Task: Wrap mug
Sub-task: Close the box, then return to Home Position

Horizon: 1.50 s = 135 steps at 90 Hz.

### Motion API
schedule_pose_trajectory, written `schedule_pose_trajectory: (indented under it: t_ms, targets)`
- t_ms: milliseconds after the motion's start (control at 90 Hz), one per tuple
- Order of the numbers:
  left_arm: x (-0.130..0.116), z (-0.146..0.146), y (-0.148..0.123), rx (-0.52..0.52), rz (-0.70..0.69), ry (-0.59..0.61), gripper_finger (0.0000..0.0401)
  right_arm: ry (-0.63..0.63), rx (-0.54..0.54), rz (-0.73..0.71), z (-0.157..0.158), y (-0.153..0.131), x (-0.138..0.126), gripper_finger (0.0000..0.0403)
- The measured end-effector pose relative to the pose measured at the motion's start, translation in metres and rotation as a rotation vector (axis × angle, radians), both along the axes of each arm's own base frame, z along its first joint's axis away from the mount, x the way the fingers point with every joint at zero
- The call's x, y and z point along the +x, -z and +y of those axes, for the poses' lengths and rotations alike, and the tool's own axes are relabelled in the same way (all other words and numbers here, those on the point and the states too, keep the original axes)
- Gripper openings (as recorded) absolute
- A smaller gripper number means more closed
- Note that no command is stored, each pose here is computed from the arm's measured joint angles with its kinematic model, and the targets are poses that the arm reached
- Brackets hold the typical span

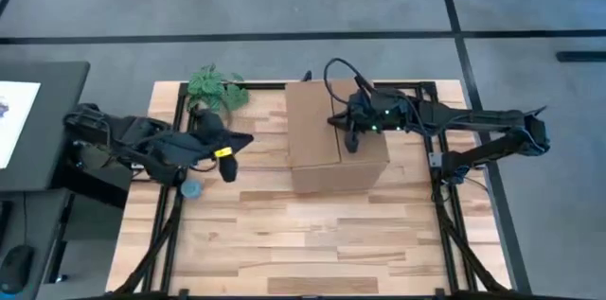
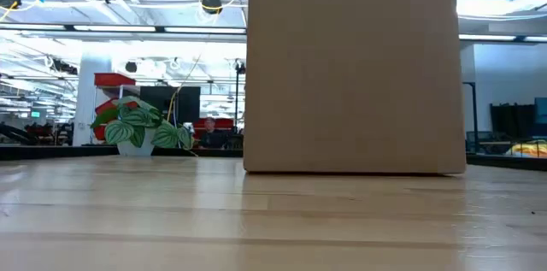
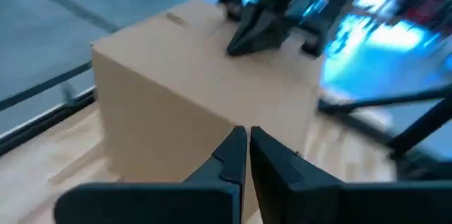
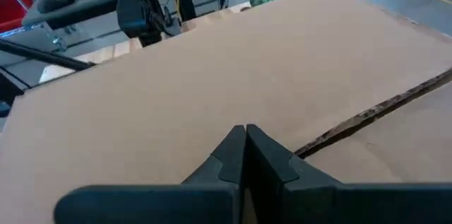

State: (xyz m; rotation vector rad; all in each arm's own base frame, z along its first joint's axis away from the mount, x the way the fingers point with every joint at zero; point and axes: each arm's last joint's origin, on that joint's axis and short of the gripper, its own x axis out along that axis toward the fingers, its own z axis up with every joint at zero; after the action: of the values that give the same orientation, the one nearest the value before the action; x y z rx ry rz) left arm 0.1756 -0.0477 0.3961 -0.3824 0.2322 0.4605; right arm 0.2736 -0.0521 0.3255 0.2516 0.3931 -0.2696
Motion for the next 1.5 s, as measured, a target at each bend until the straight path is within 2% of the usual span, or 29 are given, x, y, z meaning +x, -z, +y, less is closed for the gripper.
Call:
schedule_pose_trajectory:
  t_ms: [211, 322, 656, 833, 944, 1000, 1111, 1278, 1500]
  targets:
    - [-0.025, 0.008, 0.042, -0.039, -0.293, 0.083, 0.0, 0.032, 0.044, -0.035, -0.001, -0.001, 0.003, 0.0]
    - [-0.035, 0.01, 0.061, -0.054, -0.393, 0.13, 0.0, 0.028, 0.043, -0.034, 0.001, -0.001, 0.004, 0.0]
    - [-0.066, 0.019, 0.101, -0.106, -0.493, 0.278, 0.0, 0.032, 0.113, -0.144, 0.002, -0.027, -0.024, 0.0]
    - [-0.09, 0.03, 0.121, -0.118, -0.568, 0.261, 0.0, -0.013, 0.159, -0.184, 0.003, -0.036, -0.035, 0.0]
    - [-0.104, 0.036, 0.134, -0.134, -0.62, 0.254, 0.0, -0.071, 0.162, -0.257, 0.008, -0.048, -0.043, 0.0]
    - [-0.111, 0.038, 0.139, -0.147, -0.635, 0.253, 0.0, -0.088, 0.155, -0.294, 0.012, -0.056, -0.05, 0.0]
    - [-0.108, 0.037, 0.145, -0.158, -0.588, 0.258, 0.0, -0.128, 0.149, -0.346, 0.02, -0.072, -0.068, 0.0]
    - [-0.106, 0.036, 0.151, -0.21, -0.542, 0.274, 0.0, -0.251, 0.167, -0.423, 0.031, -0.093, -0.113, 0.0]
    - [-0.107, 0.037, 0.15, -0.22, -0.564, 0.273, 0.0, -0.278, 0.244, -0.398, 0.04, -0.081, -0.16, 0.0]
